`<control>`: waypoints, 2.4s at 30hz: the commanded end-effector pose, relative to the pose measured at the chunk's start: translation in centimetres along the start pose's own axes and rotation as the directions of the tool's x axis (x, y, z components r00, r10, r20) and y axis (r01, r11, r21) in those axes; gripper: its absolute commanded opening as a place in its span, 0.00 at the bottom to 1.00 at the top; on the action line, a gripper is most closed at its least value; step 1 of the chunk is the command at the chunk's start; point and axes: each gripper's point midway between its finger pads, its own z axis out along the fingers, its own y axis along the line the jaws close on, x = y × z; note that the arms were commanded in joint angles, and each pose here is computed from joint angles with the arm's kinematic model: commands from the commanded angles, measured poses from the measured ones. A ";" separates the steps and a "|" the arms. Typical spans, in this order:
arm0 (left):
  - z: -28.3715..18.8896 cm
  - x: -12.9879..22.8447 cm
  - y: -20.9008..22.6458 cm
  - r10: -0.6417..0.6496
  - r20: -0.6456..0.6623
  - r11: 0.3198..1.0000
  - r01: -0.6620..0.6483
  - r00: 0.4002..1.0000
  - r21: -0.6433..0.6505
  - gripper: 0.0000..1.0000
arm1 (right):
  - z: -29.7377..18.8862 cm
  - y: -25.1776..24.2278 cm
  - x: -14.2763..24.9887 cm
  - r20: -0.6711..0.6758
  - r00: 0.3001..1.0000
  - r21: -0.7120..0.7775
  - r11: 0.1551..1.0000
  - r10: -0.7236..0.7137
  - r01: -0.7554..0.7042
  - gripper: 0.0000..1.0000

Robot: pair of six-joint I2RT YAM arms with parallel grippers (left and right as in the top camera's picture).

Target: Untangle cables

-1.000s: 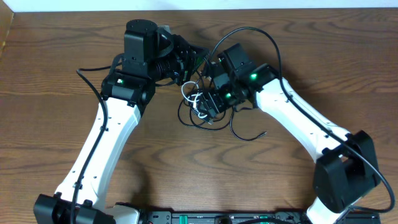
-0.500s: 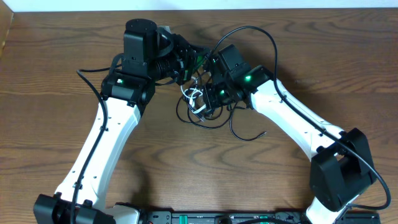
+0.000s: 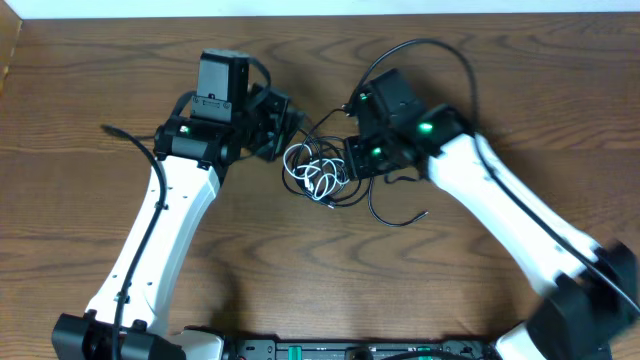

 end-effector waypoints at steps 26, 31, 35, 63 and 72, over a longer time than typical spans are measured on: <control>-5.1 -10.2 8.9 0.351 0.483 0.851 -0.059 0.802 -0.522 0.08 | 11.9 1.2 2.4 -0.137 0.988 0.017 0.998 0.065 -0.063 0.77; -4.9 -10.2 9.4 0.354 0.473 0.840 -0.052 0.807 -0.539 0.08 | 14.2 3.3 3.3 -0.185 0.982 -0.123 0.992 -0.039 0.016 0.86; -4.3 -10.3 10.2 0.357 0.457 0.823 -0.043 0.815 -0.567 0.07 | 15.0 3.6 3.6 -0.183 0.981 -0.128 0.991 -0.060 0.037 0.86; -2.7 -11.0 12.5 0.373 0.415 0.754 -0.011 0.830 -0.656 0.08 | 7.3 3.7 -0.5 0.005 0.980 -0.060 0.978 -0.198 0.198 0.01; -2.7 -11.0 12.5 0.372 0.414 0.754 -0.011 0.831 -0.656 0.08 | -12.9 4.0 -6.0 0.475 0.860 0.012 0.979 -0.183 0.202 0.01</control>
